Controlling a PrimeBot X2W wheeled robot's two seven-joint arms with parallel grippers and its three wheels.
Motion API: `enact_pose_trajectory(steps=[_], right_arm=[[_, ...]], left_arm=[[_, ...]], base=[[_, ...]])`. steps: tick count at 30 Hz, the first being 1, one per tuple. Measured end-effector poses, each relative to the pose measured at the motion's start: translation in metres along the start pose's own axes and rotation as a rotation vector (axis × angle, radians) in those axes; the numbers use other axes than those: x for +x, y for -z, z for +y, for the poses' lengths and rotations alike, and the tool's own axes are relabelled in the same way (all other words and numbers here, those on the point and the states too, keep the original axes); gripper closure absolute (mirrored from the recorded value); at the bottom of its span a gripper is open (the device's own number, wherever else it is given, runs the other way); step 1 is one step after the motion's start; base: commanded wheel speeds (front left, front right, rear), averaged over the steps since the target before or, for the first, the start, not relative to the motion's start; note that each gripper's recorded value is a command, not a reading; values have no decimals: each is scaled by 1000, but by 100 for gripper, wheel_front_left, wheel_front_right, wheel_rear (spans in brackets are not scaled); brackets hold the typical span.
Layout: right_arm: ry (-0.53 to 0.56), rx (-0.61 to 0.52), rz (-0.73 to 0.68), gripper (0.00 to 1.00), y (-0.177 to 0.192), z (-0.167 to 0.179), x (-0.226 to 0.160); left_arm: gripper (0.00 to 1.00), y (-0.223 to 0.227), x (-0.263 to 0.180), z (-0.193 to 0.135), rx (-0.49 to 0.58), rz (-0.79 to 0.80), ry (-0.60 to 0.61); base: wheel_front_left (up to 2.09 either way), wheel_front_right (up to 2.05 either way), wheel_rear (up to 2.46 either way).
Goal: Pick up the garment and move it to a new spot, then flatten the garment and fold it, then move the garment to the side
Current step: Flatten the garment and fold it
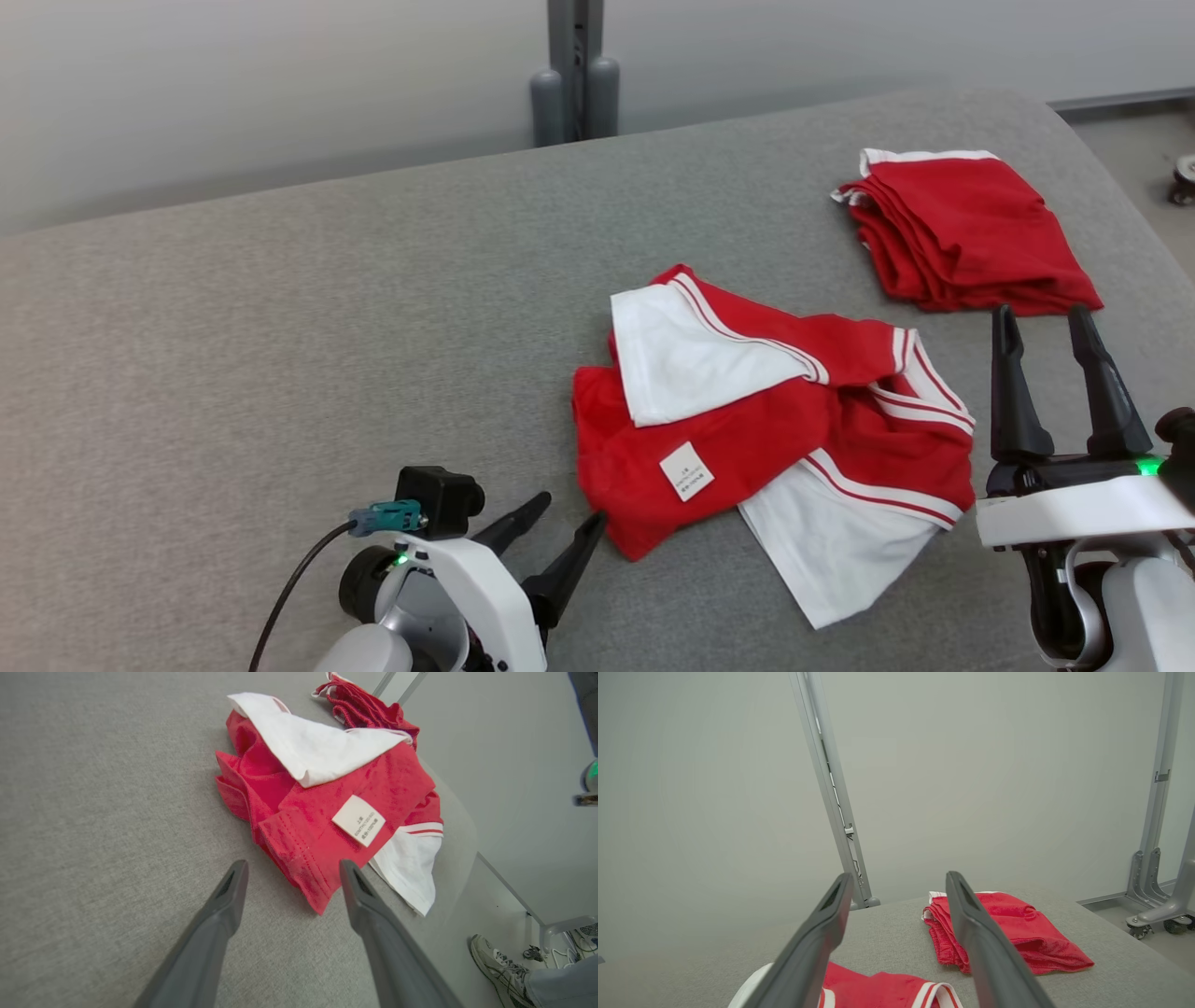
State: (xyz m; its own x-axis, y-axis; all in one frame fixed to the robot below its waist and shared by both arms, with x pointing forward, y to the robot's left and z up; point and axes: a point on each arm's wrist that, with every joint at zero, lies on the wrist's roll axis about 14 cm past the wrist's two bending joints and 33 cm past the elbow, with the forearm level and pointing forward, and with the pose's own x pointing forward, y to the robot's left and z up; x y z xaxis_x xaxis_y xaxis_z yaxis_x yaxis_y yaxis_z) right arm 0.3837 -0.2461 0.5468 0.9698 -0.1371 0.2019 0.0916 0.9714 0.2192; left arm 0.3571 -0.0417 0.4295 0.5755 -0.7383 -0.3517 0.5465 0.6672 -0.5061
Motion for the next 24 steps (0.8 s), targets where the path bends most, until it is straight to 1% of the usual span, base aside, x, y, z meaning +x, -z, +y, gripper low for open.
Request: enact_pose_trajectory(steps=[3,7,11,17,18,19,20,21,22,23,24], right_arm=[[32,-15,-1,0,-2,-12,-3],[60,-29,-2,0,-4,-22,-6],[81,-38,0,0,-5,-29,-10],[92,-40,-6,0,-8,-32,-13],[91,-39,-7,0,-8,-32,-13],[91,-39,-6,0,-7,-32,-13],[90,-39,-5,0,-7,-31,-14],[88,-37,-5,0,-7,-30,-13],[85,-35,-5,0,-6,-29,-13],[82,-33,-4,0,-6,-28,-13],[78,-32,-3,0,-5,-26,-12]], left_arm=[[0,14,10,-3,-24,69,24],[0,22,21,-1,-55,110,37],[0,23,27,6,-52,124,29],[0,14,29,1,-62,100,46],[4,12,29,0,-61,93,49],[19,11,28,-2,-62,90,53],[19,10,26,-4,-73,84,59],[27,11,24,-7,-87,83,66],[58,12,23,-11,-100,87,75],[73,13,21,-14,-109,91,83],[97,13,19,-15,-115,89,89]], base=[[0,0,0],[0,0,0],[0,0,0],[0,0,0],[0,0,0],[0,0,0],[0,0,0],[0,0,0],[0,0,0],[0,0,0],[0,0,0]])
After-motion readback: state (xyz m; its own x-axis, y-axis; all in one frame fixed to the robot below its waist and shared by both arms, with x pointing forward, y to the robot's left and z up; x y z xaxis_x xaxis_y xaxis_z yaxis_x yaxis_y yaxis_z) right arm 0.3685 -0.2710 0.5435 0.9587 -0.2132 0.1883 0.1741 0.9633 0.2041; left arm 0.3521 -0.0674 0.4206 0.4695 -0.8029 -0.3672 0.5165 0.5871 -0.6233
